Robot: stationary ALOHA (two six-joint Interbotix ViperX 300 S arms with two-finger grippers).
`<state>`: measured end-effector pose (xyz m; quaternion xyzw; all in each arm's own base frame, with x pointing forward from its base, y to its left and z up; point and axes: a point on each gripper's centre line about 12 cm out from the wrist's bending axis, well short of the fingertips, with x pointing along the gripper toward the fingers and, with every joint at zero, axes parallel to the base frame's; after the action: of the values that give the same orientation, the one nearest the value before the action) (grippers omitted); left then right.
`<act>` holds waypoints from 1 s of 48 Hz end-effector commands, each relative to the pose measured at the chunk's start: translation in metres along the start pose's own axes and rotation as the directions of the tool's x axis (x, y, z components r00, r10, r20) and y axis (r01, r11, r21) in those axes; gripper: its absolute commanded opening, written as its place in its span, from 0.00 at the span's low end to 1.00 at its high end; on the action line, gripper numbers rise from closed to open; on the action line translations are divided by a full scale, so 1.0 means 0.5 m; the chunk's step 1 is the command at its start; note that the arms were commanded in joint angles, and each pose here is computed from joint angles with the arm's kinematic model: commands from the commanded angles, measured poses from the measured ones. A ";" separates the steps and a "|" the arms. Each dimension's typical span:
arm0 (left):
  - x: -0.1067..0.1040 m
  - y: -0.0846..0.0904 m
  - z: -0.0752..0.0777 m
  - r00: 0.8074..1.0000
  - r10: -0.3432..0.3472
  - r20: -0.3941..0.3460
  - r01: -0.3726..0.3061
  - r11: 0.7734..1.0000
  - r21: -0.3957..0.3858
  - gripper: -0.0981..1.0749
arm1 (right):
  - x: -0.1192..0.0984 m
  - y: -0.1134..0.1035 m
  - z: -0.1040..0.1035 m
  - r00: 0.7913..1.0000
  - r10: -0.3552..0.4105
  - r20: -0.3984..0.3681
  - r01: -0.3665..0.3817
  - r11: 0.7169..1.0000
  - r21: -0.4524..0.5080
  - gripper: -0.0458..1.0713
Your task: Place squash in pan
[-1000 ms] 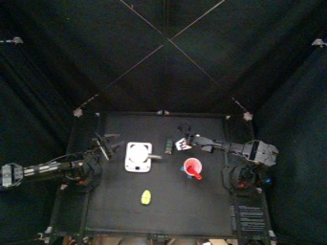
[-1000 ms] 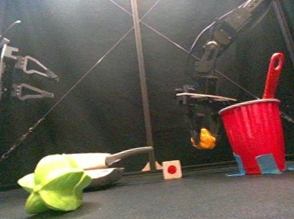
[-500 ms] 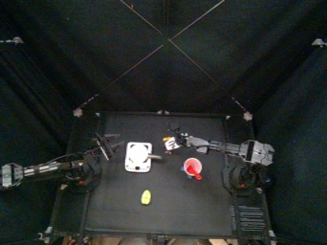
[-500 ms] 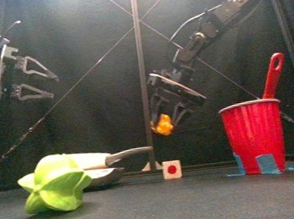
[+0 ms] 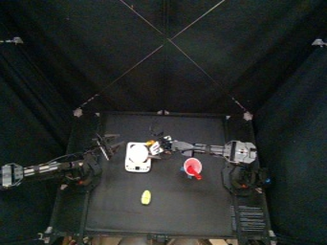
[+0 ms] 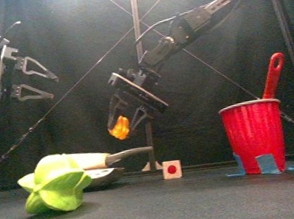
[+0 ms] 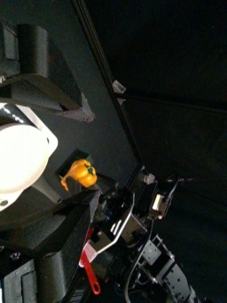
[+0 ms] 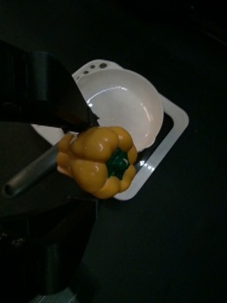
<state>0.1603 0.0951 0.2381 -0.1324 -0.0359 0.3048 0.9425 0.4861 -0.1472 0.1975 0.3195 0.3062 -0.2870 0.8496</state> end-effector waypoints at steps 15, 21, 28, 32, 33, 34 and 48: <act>0.003 -0.001 0.007 1.000 0.002 0.010 -0.002 1.000 0.001 0.90 | 0.032 0.078 0.023 0.998 0.043 0.034 -0.041 0.998 -0.049 0.76; 0.003 -0.001 0.007 1.000 0.003 0.010 -0.003 1.000 0.001 0.90 | 0.040 0.087 0.022 0.999 0.036 0.026 -0.034 0.998 -0.054 0.79; 0.003 -0.001 0.007 1.000 0.003 0.010 -0.003 1.000 0.001 0.90 | 0.043 0.099 0.025 0.999 0.025 0.027 -0.023 0.997 -0.072 0.87; 0.003 -0.001 0.007 1.000 0.003 0.010 -0.003 1.000 0.001 0.90 | 0.042 0.103 0.027 1.000 0.006 0.021 -0.004 0.997 -0.081 0.92; 0.003 -0.001 0.007 1.000 0.003 0.010 -0.003 1.000 0.001 0.90 | 0.042 0.104 0.028 1.000 0.001 0.019 0.000 0.997 -0.082 0.92; 0.003 -0.001 0.007 1.000 0.003 0.010 -0.003 1.000 0.001 0.90 | 0.043 0.105 0.027 1.000 -0.003 0.016 0.004 0.997 -0.083 0.93; 0.002 0.000 0.006 1.000 0.004 0.009 -0.004 1.000 0.003 0.90 | 0.034 0.125 0.028 0.999 -0.048 0.015 0.050 0.990 -0.134 0.94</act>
<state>0.1599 0.0956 0.2375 -0.1332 -0.0356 0.3063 0.9419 0.5411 -0.1259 0.1917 0.2577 0.3490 -0.2941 0.8517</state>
